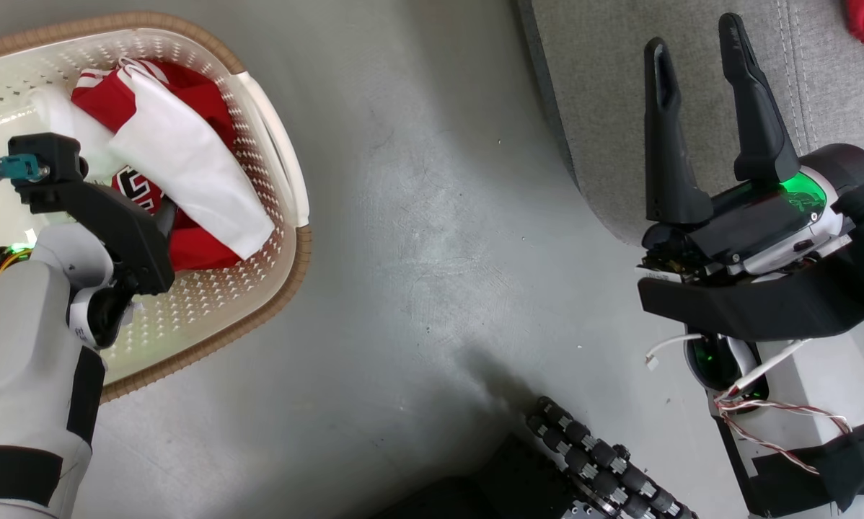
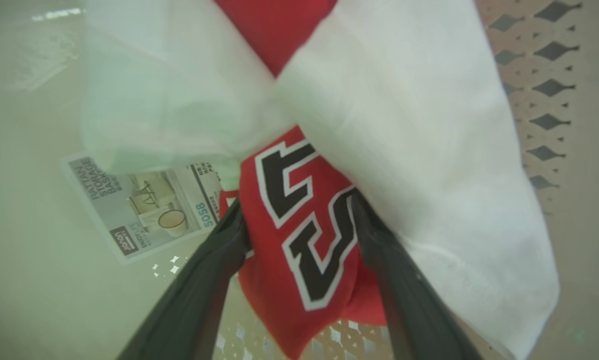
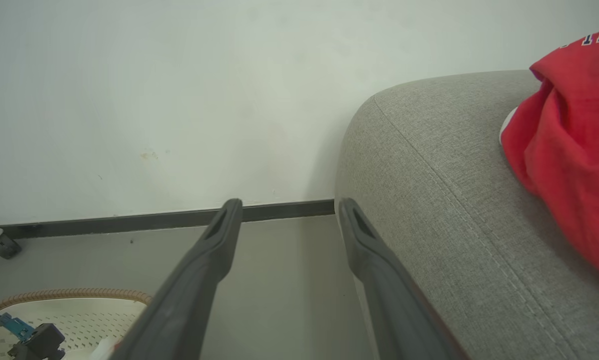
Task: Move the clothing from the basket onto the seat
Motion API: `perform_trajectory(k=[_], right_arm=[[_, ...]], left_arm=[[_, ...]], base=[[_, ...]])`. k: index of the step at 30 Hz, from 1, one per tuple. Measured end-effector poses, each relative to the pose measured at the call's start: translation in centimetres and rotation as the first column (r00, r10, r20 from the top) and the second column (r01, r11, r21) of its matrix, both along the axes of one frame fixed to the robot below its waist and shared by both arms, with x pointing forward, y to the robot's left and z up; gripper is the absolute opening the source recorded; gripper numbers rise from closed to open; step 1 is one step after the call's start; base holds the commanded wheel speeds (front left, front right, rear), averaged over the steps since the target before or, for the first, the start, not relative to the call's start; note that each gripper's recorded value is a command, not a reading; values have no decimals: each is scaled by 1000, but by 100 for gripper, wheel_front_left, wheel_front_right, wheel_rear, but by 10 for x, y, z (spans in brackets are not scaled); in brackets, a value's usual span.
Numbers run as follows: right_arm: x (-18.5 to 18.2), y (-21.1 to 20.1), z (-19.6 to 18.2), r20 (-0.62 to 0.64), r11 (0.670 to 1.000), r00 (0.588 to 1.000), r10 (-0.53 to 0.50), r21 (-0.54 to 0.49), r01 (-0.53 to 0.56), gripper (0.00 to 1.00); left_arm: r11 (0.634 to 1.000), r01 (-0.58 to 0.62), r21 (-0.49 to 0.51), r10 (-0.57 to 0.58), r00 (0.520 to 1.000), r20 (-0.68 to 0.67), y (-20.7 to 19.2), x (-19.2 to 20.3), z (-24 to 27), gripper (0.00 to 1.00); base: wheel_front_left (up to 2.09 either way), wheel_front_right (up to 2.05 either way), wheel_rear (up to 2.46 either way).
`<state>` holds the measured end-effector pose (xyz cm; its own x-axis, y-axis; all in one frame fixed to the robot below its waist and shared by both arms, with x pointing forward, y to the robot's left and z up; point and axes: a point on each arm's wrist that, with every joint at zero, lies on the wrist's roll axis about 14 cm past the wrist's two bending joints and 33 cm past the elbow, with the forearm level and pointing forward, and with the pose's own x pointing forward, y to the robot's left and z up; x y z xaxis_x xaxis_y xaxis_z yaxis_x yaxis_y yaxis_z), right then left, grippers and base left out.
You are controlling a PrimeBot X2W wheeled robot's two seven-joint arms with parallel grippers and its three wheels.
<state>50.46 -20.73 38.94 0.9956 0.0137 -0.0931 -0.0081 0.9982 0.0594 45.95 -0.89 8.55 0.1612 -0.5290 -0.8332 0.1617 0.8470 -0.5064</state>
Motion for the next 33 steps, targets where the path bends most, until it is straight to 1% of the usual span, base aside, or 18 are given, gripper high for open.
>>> perform_trajectory(k=[5,6,7,8,14,19,27,33], right_arm=[[-1,1,-2,-7,1000,1000,2,5,-2,100],[-1,1,-2,-7,1000,1000,2,5,-2,100],[-1,2,-3,-7,1000,1000,3,6,-3,100],[-1,2,-3,-8,1000,1000,5,7,-5,100],[0,3,-2,-7,1000,1000,-1,13,1,100],[1,3,2,3,1000,1000,-4,15,4,100],[6,1,18,46,1000,999,-8,17,7,100],[7,-1,30,74,1000,997,-17,21,16,100]], left_arm=[[1000,13,-25,-14,1000,-27,-11,-6,0,100],[1000,13,-25,-14,1000,-27,-11,-6,0,90],[1000,15,-27,-16,999,-33,-12,-8,0,47],[999,20,-27,-21,999,-37,-13,-9,-1,0],[1000,26,-15,-27,999,-46,-10,-13,-2,0],[1000,15,-22,-16,999,-28,-10,-9,3,0],[999,-14,-32,15,999,34,-10,3,21,0],[998,-31,-52,36,994,101,-12,14,45,0]], base=[[0,0,0],[0,0,0],[0,0,0],[0,0,0],[0,0,0],[0,0,0],[0,0,0],[0,0,0]])
